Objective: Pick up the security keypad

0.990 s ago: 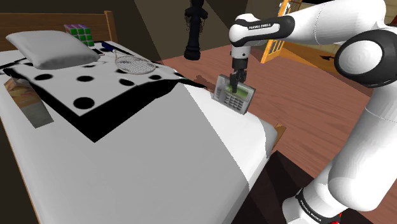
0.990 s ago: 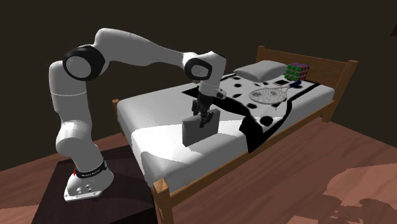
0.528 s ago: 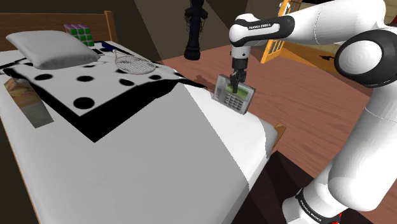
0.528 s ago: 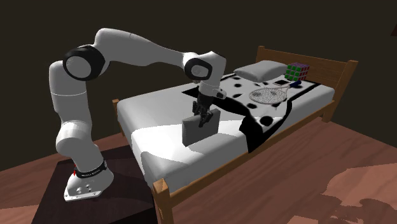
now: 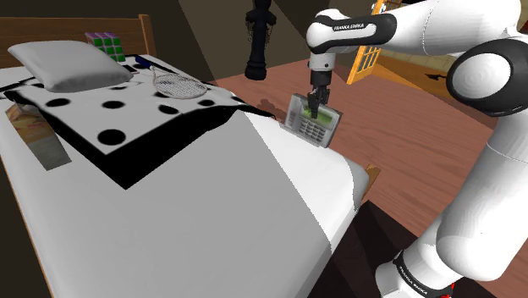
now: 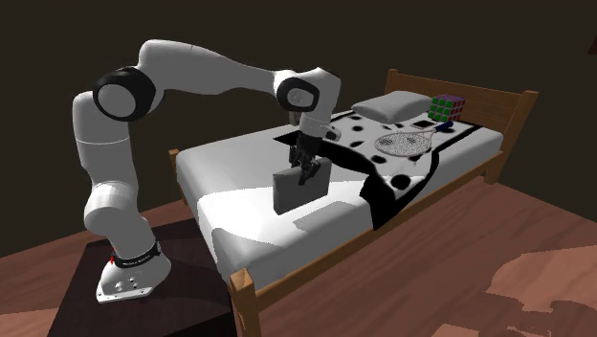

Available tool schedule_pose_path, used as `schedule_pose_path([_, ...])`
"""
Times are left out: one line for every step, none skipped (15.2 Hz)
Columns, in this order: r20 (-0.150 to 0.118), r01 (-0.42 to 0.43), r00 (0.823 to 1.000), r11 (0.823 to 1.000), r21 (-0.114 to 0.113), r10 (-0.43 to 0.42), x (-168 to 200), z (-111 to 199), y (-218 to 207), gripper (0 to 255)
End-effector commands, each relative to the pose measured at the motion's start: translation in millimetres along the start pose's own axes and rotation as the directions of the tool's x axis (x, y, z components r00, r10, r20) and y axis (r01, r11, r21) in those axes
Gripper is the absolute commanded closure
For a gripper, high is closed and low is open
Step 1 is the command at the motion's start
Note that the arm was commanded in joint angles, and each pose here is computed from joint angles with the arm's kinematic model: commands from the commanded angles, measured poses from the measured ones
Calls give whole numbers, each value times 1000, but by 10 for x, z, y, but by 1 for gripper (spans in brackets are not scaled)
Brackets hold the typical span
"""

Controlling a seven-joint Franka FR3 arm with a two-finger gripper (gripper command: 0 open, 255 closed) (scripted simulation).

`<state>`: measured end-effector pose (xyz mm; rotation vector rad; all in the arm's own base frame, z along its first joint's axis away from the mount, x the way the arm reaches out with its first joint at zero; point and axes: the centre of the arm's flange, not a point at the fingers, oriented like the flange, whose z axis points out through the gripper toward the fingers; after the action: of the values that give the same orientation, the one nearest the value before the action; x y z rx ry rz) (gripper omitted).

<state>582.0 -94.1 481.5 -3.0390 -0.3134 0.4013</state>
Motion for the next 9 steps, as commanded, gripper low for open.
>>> schedule_pose_path([-1,0,1000,1000,0,0,-30,-108,-9,255])
schedule_pose_path([-1,0,1000,1000,0,0,-43,-159,-14,255])
schedule_pose_path([-1,0,1000,1000,0,0,-57,-210,-18,255])
schedule_pose_path([-1,0,1000,1000,0,0,-70,-261,-23,255])
schedule_pose_path([-1,0,1000,1000,0,0,-83,-312,-27,255])
schedule_pose_path([-1,0,1000,1000,0,0,-96,-363,-32,255])
schedule_pose_path([-1,0,1000,1000,0,0,-110,-414,-37,255])
schedule_pose_path([-1,0,1000,1000,0,0,-123,-465,-41,255])
schedule_pose_path([-1,0,1000,1000,0,0,-136,-515,-46,255])
